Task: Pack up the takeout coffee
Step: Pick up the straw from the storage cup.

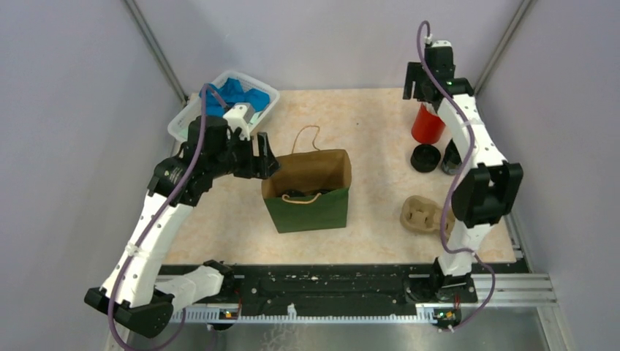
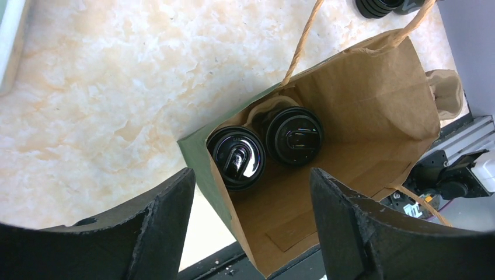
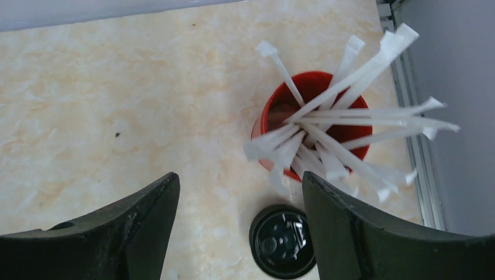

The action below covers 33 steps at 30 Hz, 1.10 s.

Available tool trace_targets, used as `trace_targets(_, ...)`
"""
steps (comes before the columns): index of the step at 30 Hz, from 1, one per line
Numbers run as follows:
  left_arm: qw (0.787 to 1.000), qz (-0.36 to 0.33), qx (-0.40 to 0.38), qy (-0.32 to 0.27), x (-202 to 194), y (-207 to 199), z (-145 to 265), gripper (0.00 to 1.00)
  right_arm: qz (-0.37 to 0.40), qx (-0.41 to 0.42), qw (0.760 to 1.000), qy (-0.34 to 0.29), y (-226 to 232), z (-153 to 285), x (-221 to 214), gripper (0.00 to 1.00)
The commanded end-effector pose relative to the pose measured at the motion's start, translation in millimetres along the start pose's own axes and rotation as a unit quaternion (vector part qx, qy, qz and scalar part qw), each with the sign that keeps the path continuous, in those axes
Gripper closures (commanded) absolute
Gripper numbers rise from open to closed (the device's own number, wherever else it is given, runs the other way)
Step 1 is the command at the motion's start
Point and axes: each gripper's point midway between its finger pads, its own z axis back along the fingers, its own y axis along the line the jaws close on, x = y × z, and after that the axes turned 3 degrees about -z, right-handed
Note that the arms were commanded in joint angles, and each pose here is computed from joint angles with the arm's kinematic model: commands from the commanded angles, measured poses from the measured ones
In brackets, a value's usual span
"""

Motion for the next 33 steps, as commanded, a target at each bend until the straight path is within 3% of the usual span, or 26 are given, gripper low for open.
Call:
trace_targets(1,0.998,-0.035,-0.018,-0.047,19.7,-8.5,14.2,0.22,0.014,-0.034,0.996,-0.084,-2.9,-25.1,59.3,0.24)
trace_targets(10,0.998,-0.029,-0.001,-0.058,26.9,-5.0,18.9,0.22,0.034,-0.092,0.991,-0.086,-14.4,-90.3,64.9,0.32)
trace_targets(13,0.998,-0.027,0.009,-0.054,26.2,-1.5,18.9,0.22,0.048,-0.108,0.989,-0.084,-22.6,-103.1,62.5,0.40)
trace_targets(18,0.998,-0.027,0.013,-0.053,27.7,0.1,15.9,0.22,0.053,-0.118,0.988,-0.082,-32.9,-117.3,61.6,0.65)
trace_targets(22,0.999,-0.022,0.008,-0.048,27.6,-1.9,11.9,0.23,0.061,-0.123,0.987,-0.077,-36.6,-121.7,57.8,0.76)
trace_targets(24,0.999,-0.020,0.006,-0.048,27.9,-2.7,12.0,0.23,0.066,-0.122,0.988,-0.075,-36.8,-124.9,55.7,0.94)
trace_targets(25,0.999,-0.019,0.006,-0.049,28.0,-3.0,12.8,0.23,0.068,-0.124,0.987,-0.074,-37.6,-125.1,56.1,1.00)
trace_targets(29,0.998,-0.015,0.006,-0.059,31.1,-4.2,19.4,0.23,0.058,-0.123,0.984,-0.116,-37.5,-103.4,91.2,1.00)
trace_targets(33,0.997,0.001,0.006,-0.073,33.0,-5.7,25.5,0.23,0.049,-0.102,0.973,-0.204,-32.2,-41.7,159.5,1.00)
